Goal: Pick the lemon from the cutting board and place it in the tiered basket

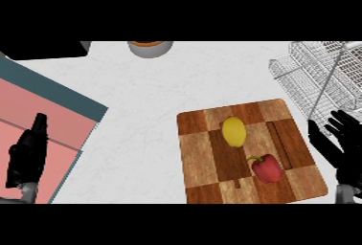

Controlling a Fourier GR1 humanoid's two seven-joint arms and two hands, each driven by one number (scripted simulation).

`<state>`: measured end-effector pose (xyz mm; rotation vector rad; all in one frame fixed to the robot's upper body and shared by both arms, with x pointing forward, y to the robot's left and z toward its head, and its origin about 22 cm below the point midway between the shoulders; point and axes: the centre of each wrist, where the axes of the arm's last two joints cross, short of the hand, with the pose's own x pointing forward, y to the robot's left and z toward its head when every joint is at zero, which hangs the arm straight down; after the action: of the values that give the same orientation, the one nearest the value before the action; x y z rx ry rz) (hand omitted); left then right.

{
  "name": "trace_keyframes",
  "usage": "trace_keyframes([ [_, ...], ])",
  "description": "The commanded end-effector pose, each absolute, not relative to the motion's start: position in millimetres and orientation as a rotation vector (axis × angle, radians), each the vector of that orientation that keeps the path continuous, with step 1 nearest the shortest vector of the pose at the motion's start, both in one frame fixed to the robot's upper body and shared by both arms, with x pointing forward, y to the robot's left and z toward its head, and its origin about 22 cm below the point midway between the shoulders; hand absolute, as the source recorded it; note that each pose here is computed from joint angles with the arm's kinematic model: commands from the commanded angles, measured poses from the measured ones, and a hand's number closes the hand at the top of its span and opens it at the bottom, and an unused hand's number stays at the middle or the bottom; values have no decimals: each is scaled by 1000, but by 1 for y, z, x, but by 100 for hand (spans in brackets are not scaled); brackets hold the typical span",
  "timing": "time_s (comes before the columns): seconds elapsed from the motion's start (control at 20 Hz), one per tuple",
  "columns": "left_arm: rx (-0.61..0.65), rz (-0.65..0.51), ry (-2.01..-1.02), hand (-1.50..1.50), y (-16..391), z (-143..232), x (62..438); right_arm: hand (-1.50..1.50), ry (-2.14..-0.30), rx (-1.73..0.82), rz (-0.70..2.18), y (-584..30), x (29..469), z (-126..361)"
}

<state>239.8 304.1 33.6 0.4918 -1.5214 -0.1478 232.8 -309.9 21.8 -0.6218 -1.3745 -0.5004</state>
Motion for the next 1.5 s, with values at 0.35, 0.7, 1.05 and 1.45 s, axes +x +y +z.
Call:
trace_keyframes([
  [0.35, 478, -225, -1528, 0, 311, 31, 255, -150, -1169, -809, -289, -276, 157, 43],
  [0.7, 422, -253, -1542, 0, 298, 37, 265, -150, -923, -787, 24, -281, 173, 98],
  [1.05, 420, -262, -1547, 0, 286, 37, 277, -150, -775, -792, 12, -263, 212, 157],
  [1.45, 416, -274, -1549, 0, 285, 25, 277, -150, -647, -689, 64, -251, 250, 135],
])
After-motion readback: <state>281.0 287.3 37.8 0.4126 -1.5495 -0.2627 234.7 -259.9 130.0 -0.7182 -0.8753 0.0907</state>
